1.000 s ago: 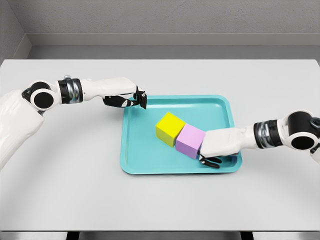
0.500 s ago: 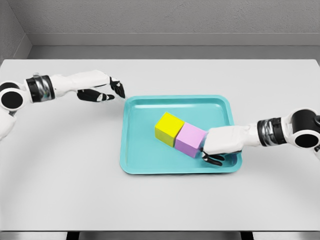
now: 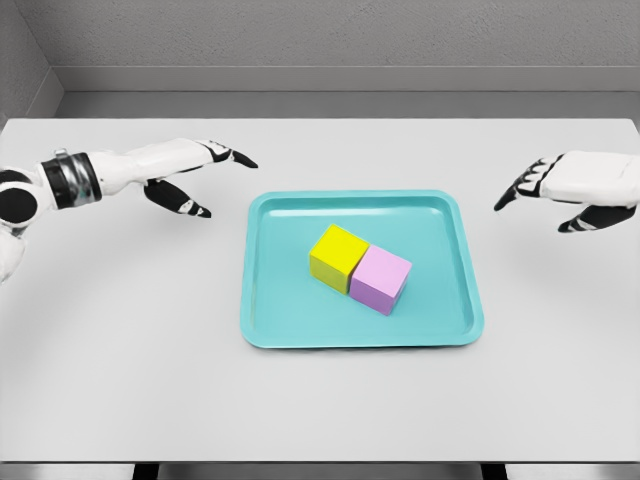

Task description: Push two cubes

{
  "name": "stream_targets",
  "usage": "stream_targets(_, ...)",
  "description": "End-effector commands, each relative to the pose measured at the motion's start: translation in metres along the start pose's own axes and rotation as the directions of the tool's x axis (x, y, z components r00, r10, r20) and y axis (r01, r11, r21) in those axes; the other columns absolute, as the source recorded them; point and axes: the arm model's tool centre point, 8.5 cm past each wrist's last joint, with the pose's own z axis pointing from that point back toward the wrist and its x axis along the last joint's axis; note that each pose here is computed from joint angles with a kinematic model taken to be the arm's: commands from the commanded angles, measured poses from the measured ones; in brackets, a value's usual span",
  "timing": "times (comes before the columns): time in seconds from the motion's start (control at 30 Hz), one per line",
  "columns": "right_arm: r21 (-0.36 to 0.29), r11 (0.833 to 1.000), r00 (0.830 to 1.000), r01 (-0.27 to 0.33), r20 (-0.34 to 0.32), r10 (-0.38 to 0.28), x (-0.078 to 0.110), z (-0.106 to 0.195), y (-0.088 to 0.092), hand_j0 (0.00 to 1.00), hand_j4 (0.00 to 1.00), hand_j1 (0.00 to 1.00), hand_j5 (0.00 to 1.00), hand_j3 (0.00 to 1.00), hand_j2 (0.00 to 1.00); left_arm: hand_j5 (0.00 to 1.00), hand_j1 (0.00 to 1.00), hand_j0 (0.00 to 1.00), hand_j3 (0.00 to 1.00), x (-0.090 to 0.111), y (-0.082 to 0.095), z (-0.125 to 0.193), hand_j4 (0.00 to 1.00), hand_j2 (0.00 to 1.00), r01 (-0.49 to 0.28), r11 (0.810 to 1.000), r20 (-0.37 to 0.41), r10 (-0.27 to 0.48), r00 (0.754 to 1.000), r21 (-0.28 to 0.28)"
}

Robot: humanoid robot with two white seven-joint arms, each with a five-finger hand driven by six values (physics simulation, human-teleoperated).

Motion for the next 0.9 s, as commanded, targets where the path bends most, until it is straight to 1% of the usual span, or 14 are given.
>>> stream_targets(0.0, -0.012, 1.0, 1.0, 0.012, 0.007, -0.012, 0.0, -0.002, -0.001, 1.0, 1.0, 1.0, 1.0, 1.0, 1.0, 0.94, 0.94, 0.94, 0.94, 0.022, -0.013, -0.044, 0.94, 0.94, 0.035, 0.999, 0.05, -0.033, 0.998, -0.033)
stream_targets(0.13, -0.01, 1.0, 1.0, 0.012, 0.007, -0.012, 0.0, -0.002, 0.0, 1.0, 1.0, 1.0, 1.0, 1.0, 1.0, 0.95, 0.95, 0.95, 0.95, 0.022, -0.016, -0.046, 0.95, 0.95, 0.032, 0.999, 0.052, -0.03, 0.998, -0.037)
stream_targets(0.17, -0.007, 1.0, 1.0, 0.015, 0.008, -0.015, 0.001, -0.003, 0.001, 1.0, 1.0, 1.0, 1.0, 1.0, 1.0, 0.95, 0.95, 0.95, 0.95, 0.024, -0.022, -0.048, 0.95, 0.95, 0.031, 0.998, 0.06, -0.027, 0.998, -0.053)
stream_targets(0.2, -0.007, 1.0, 1.0, 0.015, 0.008, -0.015, 0.001, -0.003, 0.001, 1.0, 1.0, 1.0, 1.0, 1.0, 1.0, 0.96, 0.96, 0.96, 0.96, 0.026, -0.025, -0.05, 0.96, 0.96, 0.037, 0.997, 0.065, -0.032, 0.997, -0.065)
stream_targets(0.27, -0.006, 1.0, 1.0, 0.016, 0.009, -0.016, 0.001, -0.003, 0.002, 1.0, 1.0, 1.0, 1.0, 1.0, 1.0, 0.95, 0.95, 0.95, 0.95, 0.027, -0.025, -0.05, 0.95, 0.95, 0.038, 0.997, 0.067, -0.033, 0.997, -0.066)
stream_targets(0.3, -0.006, 1.0, 1.0, 0.016, 0.009, -0.016, 0.001, -0.003, 0.002, 1.0, 1.0, 1.0, 1.0, 1.0, 1.0, 0.83, 0.83, 0.83, 0.83, 0.027, -0.024, -0.05, 0.83, 0.83, 0.038, 0.997, 0.067, -0.033, 0.997, -0.064)
stream_targets(0.33, -0.006, 1.0, 1.0, 0.016, 0.009, -0.016, 0.001, -0.003, 0.002, 1.0, 1.0, 1.0, 1.0, 1.0, 1.0, 0.54, 0.54, 0.54, 0.54, 0.026, -0.024, -0.049, 0.54, 0.54, 0.037, 0.997, 0.066, -0.033, 0.997, -0.063)
stream_targets(0.37, -0.006, 1.0, 1.0, 0.016, 0.009, -0.016, 0.001, -0.003, 0.002, 1.0, 1.0, 1.0, 1.0, 1.0, 1.0, 0.35, 0.35, 0.35, 0.35, 0.026, -0.023, -0.049, 0.35, 0.35, 0.038, 0.997, 0.066, -0.034, 0.997, -0.063)
stream_targets(0.4, -0.005, 1.0, 1.0, 0.017, 0.009, -0.017, 0.001, -0.003, 0.003, 1.0, 1.0, 1.0, 1.0, 1.0, 1.0, 0.29, 0.29, 0.29, 0.29, 0.026, -0.023, -0.048, 0.29, 0.29, 0.039, 0.997, 0.065, -0.035, 0.997, -0.063)
stream_targets(0.5, -0.005, 1.0, 1.0, 0.017, 0.009, -0.017, 0.001, -0.003, 0.003, 1.0, 1.0, 1.0, 1.0, 1.0, 1.0, 0.23, 0.23, 0.23, 0.23, 0.025, -0.024, -0.048, 0.23, 0.23, 0.039, 0.997, 0.062, -0.034, 0.997, -0.065)
stream_targets(0.63, -0.005, 1.0, 1.0, 0.019, 0.011, -0.019, 0.001, -0.004, 0.003, 1.0, 1.0, 1.0, 1.0, 1.0, 1.0, 0.23, 0.23, 0.23, 0.23, 0.026, -0.029, -0.051, 0.23, 0.23, 0.03, 0.997, 0.065, -0.025, 0.998, -0.071)
stream_targets(0.73, -0.005, 1.0, 1.0, 0.019, 0.011, -0.019, 0.001, -0.004, 0.003, 1.0, 1.0, 1.0, 1.0, 1.0, 1.0, 0.23, 0.23, 0.23, 0.23, 0.027, -0.039, -0.052, 0.23, 0.23, 0.019, 0.996, 0.069, -0.013, 0.998, -0.086)
stream_targets(0.77, -0.005, 1.0, 1.0, 0.019, 0.011, -0.019, 0.001, -0.004, 0.003, 1.0, 1.0, 1.0, 1.0, 1.0, 1.0, 0.23, 0.23, 0.23, 0.23, 0.026, -0.04, -0.053, 0.23, 0.23, 0.018, 0.996, 0.068, -0.012, 0.998, -0.088)
stream_targets(0.87, -0.005, 1.0, 1.0, 0.019, 0.013, -0.019, 0.001, -0.005, 0.003, 1.0, 1.0, 1.0, 1.0, 1.0, 1.0, 0.23, 0.23, 0.23, 0.23, 0.036, -0.051, -0.066, 0.23, 0.23, 0.025, 0.993, 0.095, -0.014, 0.995, -0.118)
